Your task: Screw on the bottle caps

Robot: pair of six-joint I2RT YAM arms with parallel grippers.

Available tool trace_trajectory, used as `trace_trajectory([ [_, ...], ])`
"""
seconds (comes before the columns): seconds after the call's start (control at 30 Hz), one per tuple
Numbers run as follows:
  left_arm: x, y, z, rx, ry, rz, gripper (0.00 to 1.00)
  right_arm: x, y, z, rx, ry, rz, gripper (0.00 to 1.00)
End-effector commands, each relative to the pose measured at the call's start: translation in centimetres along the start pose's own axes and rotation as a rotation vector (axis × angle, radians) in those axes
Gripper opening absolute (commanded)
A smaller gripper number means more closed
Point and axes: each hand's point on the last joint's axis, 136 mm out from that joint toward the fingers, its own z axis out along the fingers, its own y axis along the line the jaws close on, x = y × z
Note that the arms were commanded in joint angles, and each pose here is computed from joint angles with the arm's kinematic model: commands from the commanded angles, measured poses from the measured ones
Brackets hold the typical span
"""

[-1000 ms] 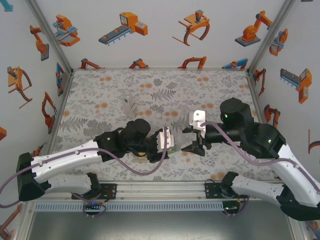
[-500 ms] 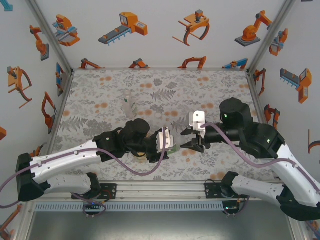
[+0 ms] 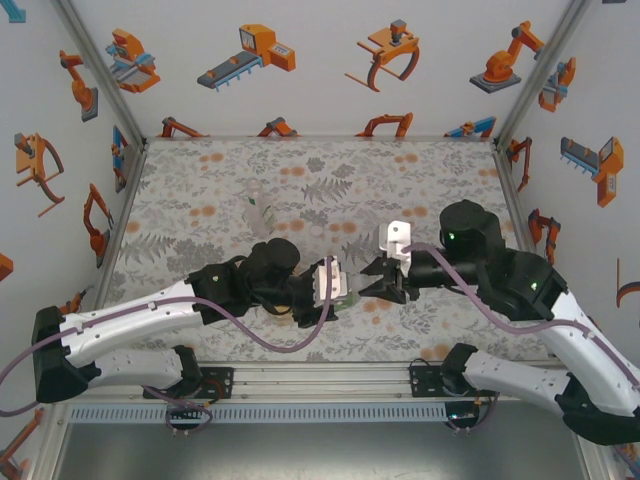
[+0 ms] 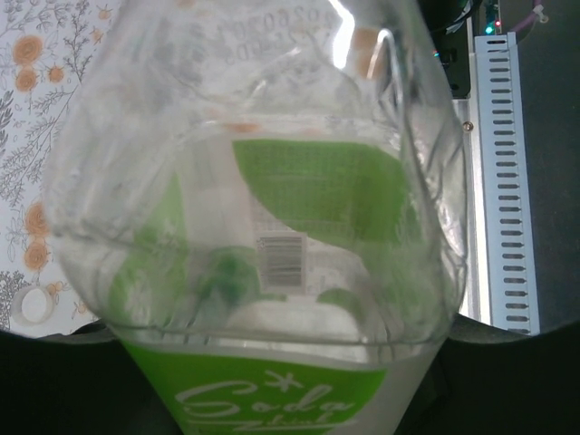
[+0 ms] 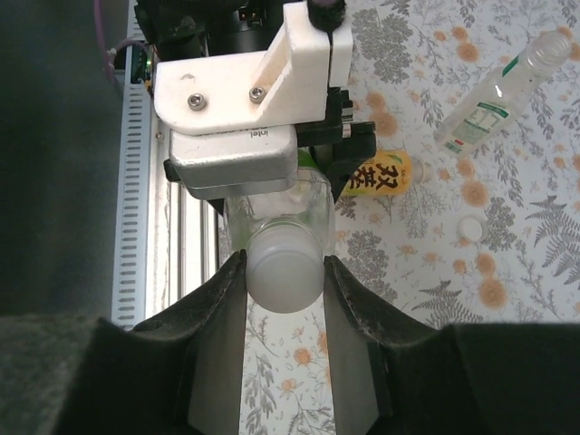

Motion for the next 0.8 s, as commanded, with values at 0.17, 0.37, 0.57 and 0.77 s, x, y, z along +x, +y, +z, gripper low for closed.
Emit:
trace_trajectory([
  [0.17, -1.9, 1.6, -1.2, -0.104, -0.078, 0.009, 0.0, 2.0, -2.8, -0.1, 0.196, -0.04, 0.565, 0.0],
  [0.37, -2.1, 2.5, -1.2, -0.156, -0.088, 0.016, 0.0, 7.2, -4.4, -0.2, 0.396, 0.004, 1.132, 0.0],
  [0.57, -2.0, 3.2, -0.7, -0.188, -0.077, 0.016, 0.0, 11.2, -3.5, 1.0, 0.449, -0.009, 1.697, 0.0],
  [0.77, -1.8, 3.3, 0.0, -0.179, -0.054, 0.017, 0.0, 11.4, -3.4, -0.1, 0.495, -0.018, 1.746, 0.0],
])
